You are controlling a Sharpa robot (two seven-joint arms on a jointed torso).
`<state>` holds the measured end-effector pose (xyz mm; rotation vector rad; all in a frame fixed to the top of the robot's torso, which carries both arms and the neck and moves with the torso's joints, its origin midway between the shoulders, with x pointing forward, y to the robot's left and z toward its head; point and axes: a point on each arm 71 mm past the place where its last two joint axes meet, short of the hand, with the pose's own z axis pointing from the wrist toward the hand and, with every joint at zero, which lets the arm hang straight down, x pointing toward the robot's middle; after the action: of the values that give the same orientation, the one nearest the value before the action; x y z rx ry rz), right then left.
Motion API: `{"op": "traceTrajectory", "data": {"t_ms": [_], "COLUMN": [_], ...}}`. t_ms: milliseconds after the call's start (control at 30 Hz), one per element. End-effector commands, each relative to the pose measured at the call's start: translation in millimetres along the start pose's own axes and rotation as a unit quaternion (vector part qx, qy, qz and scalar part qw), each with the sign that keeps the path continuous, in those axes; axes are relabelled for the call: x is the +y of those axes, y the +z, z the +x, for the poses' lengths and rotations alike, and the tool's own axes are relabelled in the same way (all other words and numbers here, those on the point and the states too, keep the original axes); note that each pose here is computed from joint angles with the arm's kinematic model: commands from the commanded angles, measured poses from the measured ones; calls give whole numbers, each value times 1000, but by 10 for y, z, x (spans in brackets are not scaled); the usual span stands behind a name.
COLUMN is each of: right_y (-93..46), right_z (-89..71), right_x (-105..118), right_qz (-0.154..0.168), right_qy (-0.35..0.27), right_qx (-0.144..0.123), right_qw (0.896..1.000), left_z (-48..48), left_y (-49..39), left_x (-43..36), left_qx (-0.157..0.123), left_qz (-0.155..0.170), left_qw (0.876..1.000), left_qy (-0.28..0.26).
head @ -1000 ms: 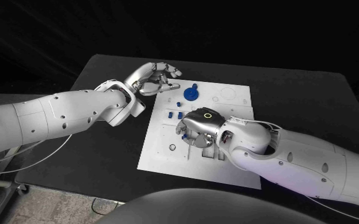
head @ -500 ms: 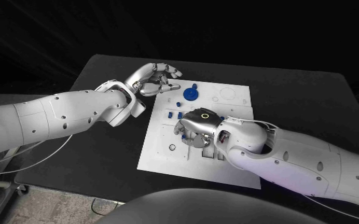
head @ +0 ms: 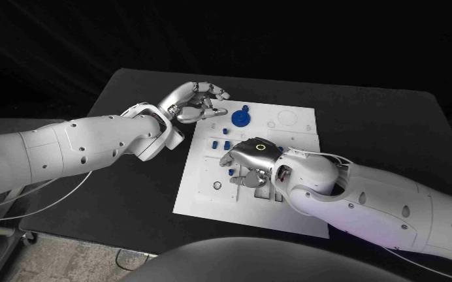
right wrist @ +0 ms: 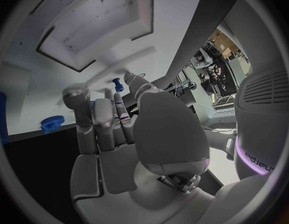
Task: Assemble the parts on the task board
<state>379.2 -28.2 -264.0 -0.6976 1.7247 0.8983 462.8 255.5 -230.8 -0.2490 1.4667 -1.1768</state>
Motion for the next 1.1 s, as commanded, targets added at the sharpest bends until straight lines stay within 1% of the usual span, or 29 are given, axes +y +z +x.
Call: {"op": "traceTrajectory", "data": {"t_ms": [33,133,200,300,433,500,567,633,700,800,867,967,1100], "right_y": [-48,-128,-201,-332,-543,-664,-754,-852,-912,-986,-1022,-1039,-1034], "right_z": [-30,-101,-195,-370,-645,-783,-864,-929,-952,-942,-903,-842,-755], "right_x": [-38,-78,-129,-235,-418,-526,-603,-691,-756,-864,-931,-985,-1023], "right_qz": [13,15,18,32,60,78,93,110,123,146,159,169,174], "right_qy": [17,35,55,90,131,141,138,123,104,65,40,21,12], "right_qx": [-22,-47,-67,-87,-99,-94,-88,-79,-69,-44,-27,-14,-1], "right_qw": [1000,998,996,992,985,982,982,983,985,986,986,985,985], "left_z": [13,11,8,-1,-15,-23,-28,-29,-26,-16,-4,8,21], "left_y": [-3,-8,-13,-23,-37,-44,-48,-49,-47,-36,-24,-14,-15], "left_x": [-2,-1,-1,1,6,8,9,9,7,3,1,0,6], "left_qx": [5,5,4,3,1,0,-1,-3,-3,-3,-1,0,0], "left_qz": [1,1,1,0,-1,-3,-4,-5,-5,-4,-3,-2,-1], "left_qw": [1000,1000,1000,1000,1000,1000,1000,1000,1000,1000,1000,1000,1000], "left_qy": [-7,-8,-8,-7,-6,-5,-5,-6,-6,-7,-9,-9,-11]}}
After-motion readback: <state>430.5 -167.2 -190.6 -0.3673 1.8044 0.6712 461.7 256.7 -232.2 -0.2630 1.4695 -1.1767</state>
